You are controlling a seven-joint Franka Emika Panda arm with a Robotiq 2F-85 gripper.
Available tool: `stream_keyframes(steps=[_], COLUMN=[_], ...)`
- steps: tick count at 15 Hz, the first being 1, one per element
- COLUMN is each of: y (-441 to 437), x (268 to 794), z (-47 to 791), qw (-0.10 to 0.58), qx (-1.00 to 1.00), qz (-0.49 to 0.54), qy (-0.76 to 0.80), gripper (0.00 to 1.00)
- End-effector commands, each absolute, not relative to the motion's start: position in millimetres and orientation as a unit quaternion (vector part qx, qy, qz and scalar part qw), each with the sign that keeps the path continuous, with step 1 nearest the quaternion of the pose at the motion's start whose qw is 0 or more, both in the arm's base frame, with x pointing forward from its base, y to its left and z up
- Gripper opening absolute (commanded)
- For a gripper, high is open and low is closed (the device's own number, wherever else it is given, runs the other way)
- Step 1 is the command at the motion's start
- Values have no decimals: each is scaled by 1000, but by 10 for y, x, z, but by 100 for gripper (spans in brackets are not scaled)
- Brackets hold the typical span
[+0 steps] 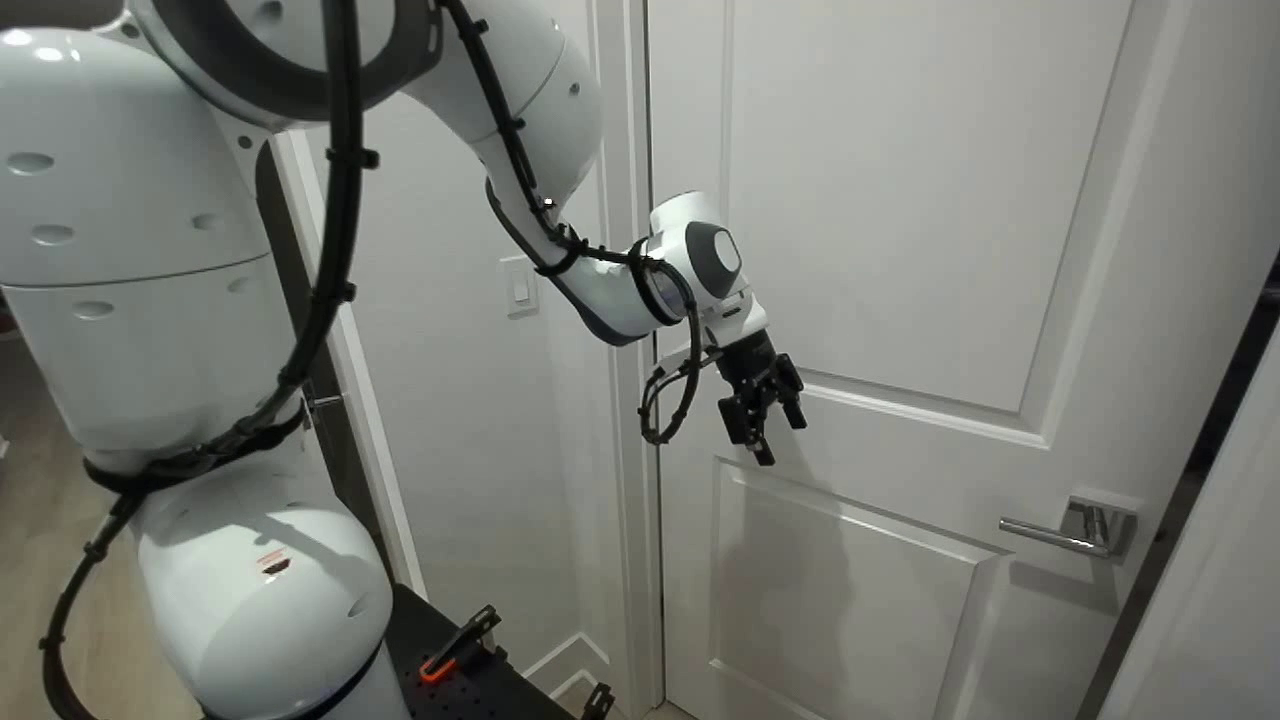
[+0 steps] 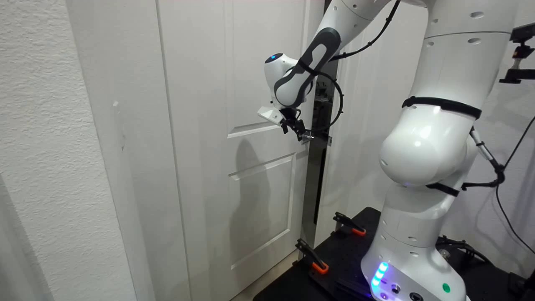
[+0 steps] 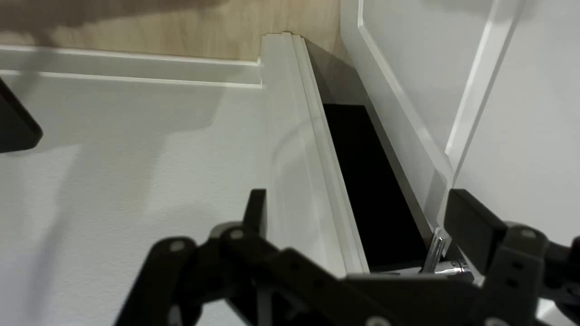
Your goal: Close the door
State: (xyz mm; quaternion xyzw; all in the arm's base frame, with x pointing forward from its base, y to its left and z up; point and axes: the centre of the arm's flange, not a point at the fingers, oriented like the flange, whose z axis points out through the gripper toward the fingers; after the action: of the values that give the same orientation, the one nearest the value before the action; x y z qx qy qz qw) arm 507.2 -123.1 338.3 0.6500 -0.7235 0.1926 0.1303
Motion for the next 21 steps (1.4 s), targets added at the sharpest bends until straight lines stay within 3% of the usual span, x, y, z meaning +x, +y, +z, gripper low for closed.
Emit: stream_keyframes(steps=[1,12,21], y=[-1439,-2360,-3151], x=[5260,5758,6074], z=[3217,2930,2954], qw=[117,127,105], qx=[621,583,610], qz=[230,229,104], qy=[-740,-769,-778], gripper=[100,100,100])
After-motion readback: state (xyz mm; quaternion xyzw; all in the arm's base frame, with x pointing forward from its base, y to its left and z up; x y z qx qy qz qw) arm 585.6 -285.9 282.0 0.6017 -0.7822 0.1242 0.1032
